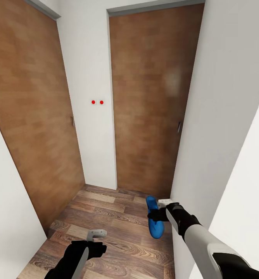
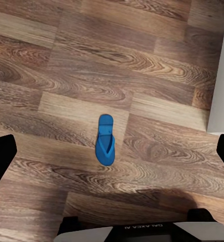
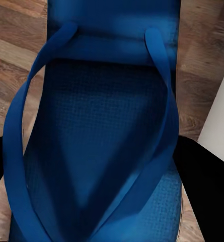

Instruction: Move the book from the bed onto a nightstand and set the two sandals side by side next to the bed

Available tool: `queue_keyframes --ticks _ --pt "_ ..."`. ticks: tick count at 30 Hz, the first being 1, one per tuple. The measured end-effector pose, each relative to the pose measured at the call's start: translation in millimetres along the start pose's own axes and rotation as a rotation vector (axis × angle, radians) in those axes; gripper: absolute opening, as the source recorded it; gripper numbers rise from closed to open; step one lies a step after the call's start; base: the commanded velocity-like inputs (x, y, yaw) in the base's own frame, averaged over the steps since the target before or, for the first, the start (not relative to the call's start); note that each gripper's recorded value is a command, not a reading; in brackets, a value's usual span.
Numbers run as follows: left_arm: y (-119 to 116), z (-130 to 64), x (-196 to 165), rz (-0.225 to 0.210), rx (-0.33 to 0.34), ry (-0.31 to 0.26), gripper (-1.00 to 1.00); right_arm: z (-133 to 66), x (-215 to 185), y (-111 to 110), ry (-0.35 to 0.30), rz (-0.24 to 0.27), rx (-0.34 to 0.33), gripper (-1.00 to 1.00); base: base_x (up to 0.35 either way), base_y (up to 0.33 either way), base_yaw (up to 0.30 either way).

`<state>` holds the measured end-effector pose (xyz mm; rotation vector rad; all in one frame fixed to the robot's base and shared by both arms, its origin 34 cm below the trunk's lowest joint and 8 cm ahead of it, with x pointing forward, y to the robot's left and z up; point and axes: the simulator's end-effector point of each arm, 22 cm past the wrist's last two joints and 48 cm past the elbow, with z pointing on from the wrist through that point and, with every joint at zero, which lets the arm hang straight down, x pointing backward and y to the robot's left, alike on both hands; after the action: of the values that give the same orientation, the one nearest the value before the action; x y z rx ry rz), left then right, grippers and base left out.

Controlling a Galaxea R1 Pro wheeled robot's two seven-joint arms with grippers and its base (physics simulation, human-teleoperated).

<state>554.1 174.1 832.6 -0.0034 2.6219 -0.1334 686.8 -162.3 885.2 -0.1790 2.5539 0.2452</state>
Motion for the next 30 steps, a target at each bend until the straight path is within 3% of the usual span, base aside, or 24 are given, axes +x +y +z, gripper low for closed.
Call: queue_keyframes --ticks 13,20,30 --pt "0.0 7.4 7.0 -0.01 0.0 -0.007 1.0 0.1 0.9 7.8 0.005 -0.003 -0.03 -1.0 0.0 0.0 0.0" --pt "-12.0 33.3 68.0 -0.023 0.012 0.092 1.0 0.0 1.4 7.2 0.006 -0.003 -0.03 -1.0 0.0 0.0 0.0" --pt "-14.3 52.9 131.3 -0.033 0.003 0.151 1.0 0.2 1.3 8.6 0.006 -0.005 -0.031 -1.0 0.0 0.0 0.0"
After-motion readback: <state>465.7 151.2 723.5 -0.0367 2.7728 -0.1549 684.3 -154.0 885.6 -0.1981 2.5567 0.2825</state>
